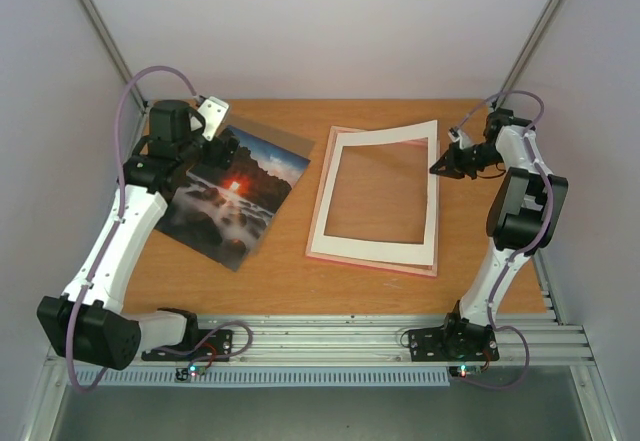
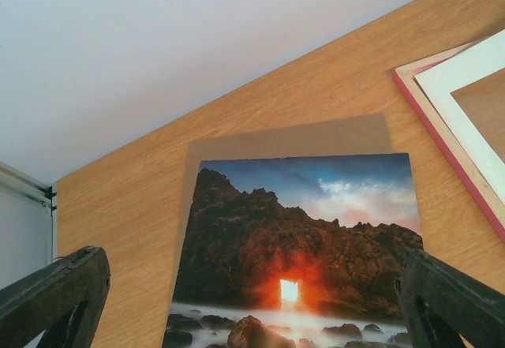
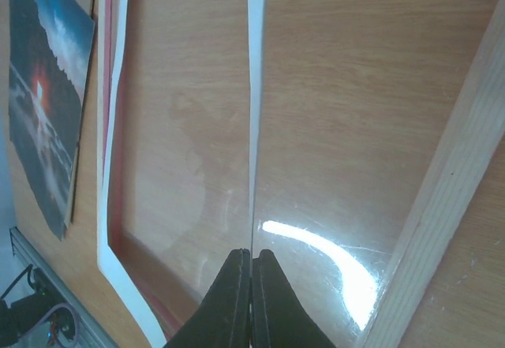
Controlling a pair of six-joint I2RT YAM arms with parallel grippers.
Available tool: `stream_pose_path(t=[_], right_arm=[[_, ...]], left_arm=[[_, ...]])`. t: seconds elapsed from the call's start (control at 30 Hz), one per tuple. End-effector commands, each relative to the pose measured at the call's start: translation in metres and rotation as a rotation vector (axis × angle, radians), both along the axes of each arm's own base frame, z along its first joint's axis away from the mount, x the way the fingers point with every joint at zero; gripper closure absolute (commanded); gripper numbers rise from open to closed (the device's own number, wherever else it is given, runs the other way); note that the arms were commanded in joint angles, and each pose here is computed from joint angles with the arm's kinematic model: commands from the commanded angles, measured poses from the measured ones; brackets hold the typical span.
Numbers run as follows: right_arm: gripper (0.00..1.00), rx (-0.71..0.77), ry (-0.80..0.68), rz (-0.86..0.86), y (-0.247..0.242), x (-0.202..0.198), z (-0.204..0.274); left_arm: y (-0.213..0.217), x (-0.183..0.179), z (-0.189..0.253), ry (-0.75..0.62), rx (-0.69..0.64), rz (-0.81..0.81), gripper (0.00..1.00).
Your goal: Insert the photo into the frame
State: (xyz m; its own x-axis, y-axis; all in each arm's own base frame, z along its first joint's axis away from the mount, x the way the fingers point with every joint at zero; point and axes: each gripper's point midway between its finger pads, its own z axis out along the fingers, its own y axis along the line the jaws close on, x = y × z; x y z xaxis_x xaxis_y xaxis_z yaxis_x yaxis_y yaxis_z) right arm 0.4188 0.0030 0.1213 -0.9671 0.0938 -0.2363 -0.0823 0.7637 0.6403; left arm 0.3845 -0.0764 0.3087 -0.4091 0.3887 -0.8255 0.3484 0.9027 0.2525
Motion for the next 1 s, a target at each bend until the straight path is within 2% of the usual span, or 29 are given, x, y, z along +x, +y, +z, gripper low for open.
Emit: stream_pose_path(t=[0.0, 0.4, 0.97], right_arm=[[0.99, 0.002, -0.005, -0.004, -0.002, 0.006, -0.002], [0.99, -0.047, -0.029, 0.05, -0.007, 0.014, -0.006], [0.99, -0.009, 0.015, -0.028, 0.008, 0.004, -0.029]], left_arm=[[-0.004, 0.007, 0.006, -0.031, -0.008, -0.005, 0.01], [-0.007, 0.01, 0.002, -0.021, -0.01, -0.013, 0.01], [-0.009, 0.011, -0.003, -0.01, -0.014, -0.016, 0.01]])
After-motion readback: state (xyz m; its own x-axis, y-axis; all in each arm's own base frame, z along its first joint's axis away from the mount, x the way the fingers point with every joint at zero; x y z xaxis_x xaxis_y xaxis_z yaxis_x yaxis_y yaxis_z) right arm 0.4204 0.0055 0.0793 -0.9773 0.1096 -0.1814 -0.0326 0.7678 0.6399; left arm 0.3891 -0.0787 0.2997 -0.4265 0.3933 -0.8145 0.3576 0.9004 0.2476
